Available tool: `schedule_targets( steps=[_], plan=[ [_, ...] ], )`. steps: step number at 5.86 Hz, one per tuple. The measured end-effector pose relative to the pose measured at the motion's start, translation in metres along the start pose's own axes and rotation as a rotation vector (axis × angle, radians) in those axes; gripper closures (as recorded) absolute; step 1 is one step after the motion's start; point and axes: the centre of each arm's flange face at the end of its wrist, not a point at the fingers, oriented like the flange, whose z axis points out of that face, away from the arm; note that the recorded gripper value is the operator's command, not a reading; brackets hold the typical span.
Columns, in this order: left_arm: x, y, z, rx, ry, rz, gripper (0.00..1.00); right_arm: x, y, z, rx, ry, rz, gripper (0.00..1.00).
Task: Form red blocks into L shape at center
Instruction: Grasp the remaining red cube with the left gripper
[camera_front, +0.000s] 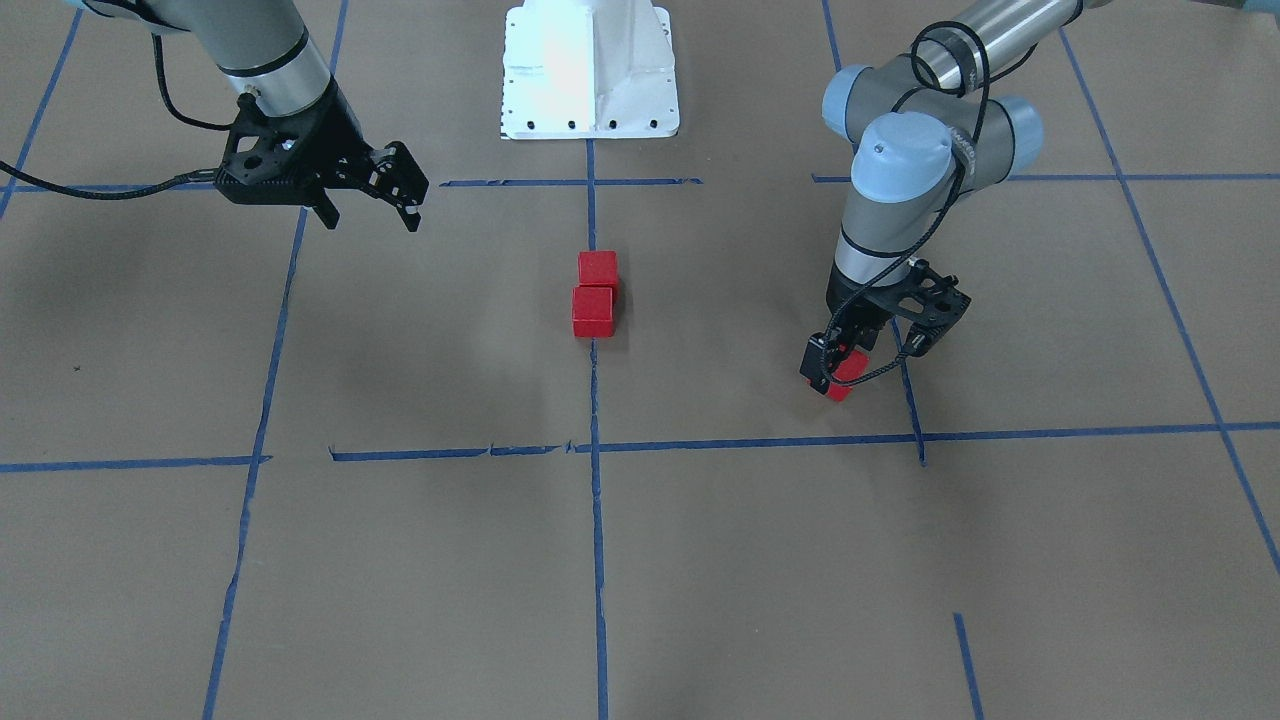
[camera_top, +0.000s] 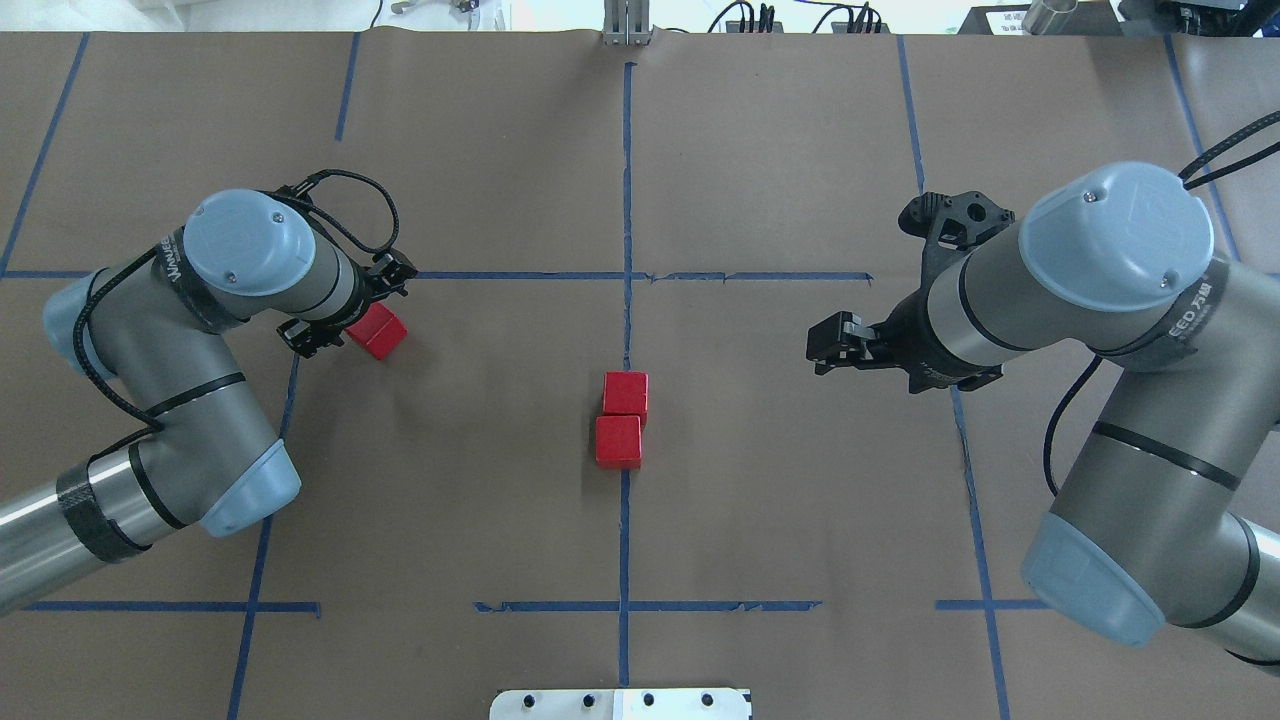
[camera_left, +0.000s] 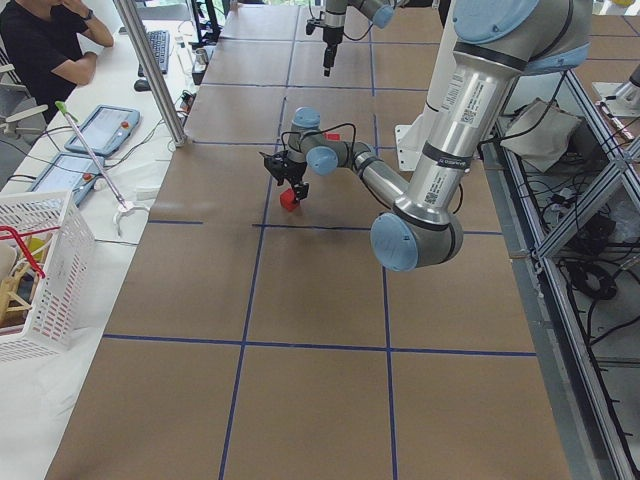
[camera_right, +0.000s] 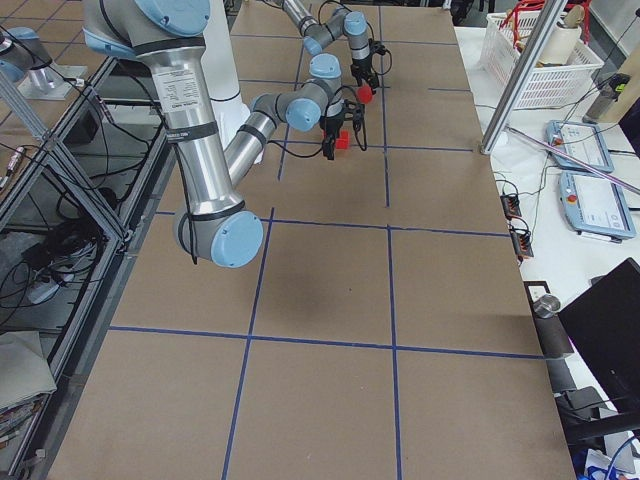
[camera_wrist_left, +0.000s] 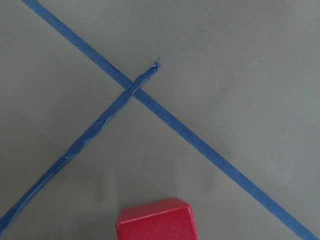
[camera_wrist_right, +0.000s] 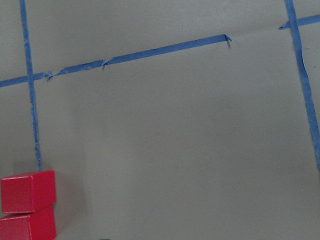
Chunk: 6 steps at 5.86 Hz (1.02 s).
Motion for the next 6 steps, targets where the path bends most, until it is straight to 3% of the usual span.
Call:
schedule_targets(
  steps=[1,2,5,6],
  plan=[
    [-0.001,0.001,0.004,0.0,-0.007,0.001,0.85,0.0,0.0,0.001,0.001,0.001,-0.001,0.0],
    [-0.002,0.002,0.009,0.0,-0.015,0.003,0.99,0.0,0.0,0.001,0.001,0.002,0.0,0.0],
    [0.018,0.011,-0.007,-0.014,0.031,-0.009,1.0,0.01,-0.002,0.005,0.0,0.02,0.005,0.0],
    [0.037,0.023,-0.019,-0.027,0.057,-0.089,0.99,0.025,-0.007,0.009,0.002,0.044,0.017,0.0]
  ],
)
